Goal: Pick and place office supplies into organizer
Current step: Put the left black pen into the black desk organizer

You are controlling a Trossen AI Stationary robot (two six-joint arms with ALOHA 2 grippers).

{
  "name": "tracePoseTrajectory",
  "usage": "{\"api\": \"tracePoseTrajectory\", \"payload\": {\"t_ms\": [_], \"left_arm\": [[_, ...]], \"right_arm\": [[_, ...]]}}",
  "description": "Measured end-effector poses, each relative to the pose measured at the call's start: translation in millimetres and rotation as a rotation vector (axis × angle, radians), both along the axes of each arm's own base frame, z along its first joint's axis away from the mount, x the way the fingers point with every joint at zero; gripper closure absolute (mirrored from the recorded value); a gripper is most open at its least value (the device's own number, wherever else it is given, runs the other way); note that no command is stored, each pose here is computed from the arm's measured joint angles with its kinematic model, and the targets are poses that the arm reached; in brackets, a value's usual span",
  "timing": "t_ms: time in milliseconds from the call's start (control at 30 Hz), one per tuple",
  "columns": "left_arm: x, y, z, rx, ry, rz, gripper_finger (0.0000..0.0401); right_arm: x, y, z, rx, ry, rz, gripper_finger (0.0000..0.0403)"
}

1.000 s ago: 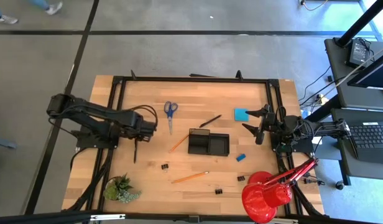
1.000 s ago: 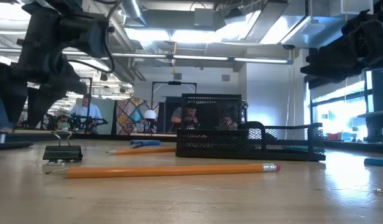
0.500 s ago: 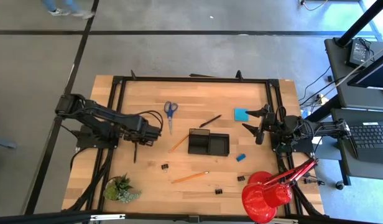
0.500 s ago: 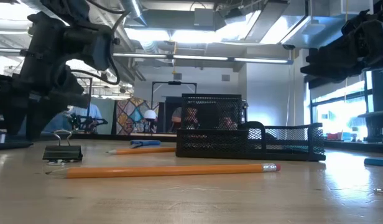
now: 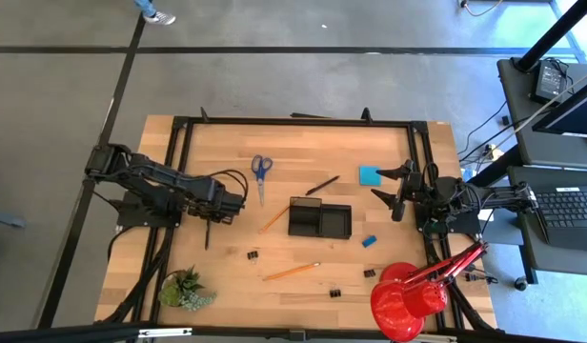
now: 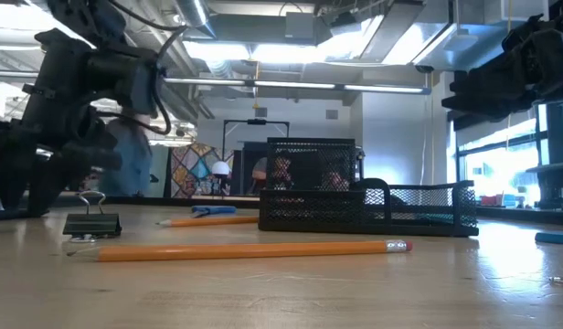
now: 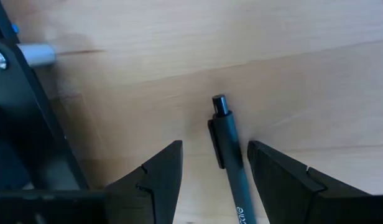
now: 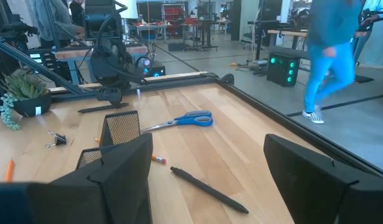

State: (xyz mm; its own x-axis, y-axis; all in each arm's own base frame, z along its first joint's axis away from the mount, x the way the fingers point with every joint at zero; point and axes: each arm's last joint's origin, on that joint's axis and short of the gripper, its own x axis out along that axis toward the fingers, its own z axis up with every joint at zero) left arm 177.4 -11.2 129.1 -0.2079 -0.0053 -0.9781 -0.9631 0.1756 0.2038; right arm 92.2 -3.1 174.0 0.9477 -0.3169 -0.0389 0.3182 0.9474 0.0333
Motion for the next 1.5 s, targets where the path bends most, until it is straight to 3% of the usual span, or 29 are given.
{"api": "tracePoseTrajectory", "payload": {"t_ms": [400, 867, 1500], "left_arm": [[0.5, 5.7, -0.7, -0.032, -0.015, -0.075, 0.0219], [2.9, 10.3, -2.0, -0.061, -0.044, -0.087, 0.0276], [6.5, 9.5, -2.7, -0.113, -0.089, -0.198, 0.0279]], "right_arm": [[0.0, 0.0, 0.1, 0.001, -0.001, 0.000, 0.0092], [0.0, 0.0, 0.1, 0.001, -0.001, 0.000, 0.0092], [0.0, 0.0, 0.1, 0.013, -0.005, 0.000, 0.0092]]}}
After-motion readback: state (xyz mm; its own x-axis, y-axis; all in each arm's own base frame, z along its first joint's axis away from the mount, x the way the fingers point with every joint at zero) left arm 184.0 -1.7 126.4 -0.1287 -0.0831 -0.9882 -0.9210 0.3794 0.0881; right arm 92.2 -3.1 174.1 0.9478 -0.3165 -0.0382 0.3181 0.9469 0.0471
